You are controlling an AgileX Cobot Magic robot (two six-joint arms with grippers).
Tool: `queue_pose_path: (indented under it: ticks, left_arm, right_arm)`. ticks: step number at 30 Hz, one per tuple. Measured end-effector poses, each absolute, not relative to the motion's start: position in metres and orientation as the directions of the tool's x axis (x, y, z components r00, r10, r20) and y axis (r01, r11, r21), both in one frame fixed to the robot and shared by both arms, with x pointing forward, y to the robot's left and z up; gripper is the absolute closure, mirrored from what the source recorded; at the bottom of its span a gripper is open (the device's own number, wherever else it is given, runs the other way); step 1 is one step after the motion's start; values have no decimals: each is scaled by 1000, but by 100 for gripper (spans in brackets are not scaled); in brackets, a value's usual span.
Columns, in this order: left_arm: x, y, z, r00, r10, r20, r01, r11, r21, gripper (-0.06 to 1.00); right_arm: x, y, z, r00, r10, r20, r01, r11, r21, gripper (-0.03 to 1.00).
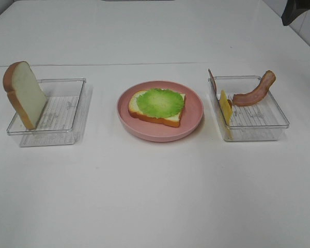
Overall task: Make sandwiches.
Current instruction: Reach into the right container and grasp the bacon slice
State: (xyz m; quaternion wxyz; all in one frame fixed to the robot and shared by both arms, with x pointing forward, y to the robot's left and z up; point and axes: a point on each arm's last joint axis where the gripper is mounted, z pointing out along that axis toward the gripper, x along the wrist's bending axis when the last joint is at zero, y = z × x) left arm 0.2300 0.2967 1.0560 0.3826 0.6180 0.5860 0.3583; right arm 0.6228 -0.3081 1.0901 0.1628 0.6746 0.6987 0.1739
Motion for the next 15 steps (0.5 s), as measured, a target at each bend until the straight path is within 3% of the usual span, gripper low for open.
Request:
queue_pose_path:
  ticks: [15]
  left_arm:
    - [230, 297, 1056, 57, 998, -5, 450, -21, 893, 5]
  right_arm:
    - [667, -314, 1020, -49, 997, 61, 931, 23, 364, -1]
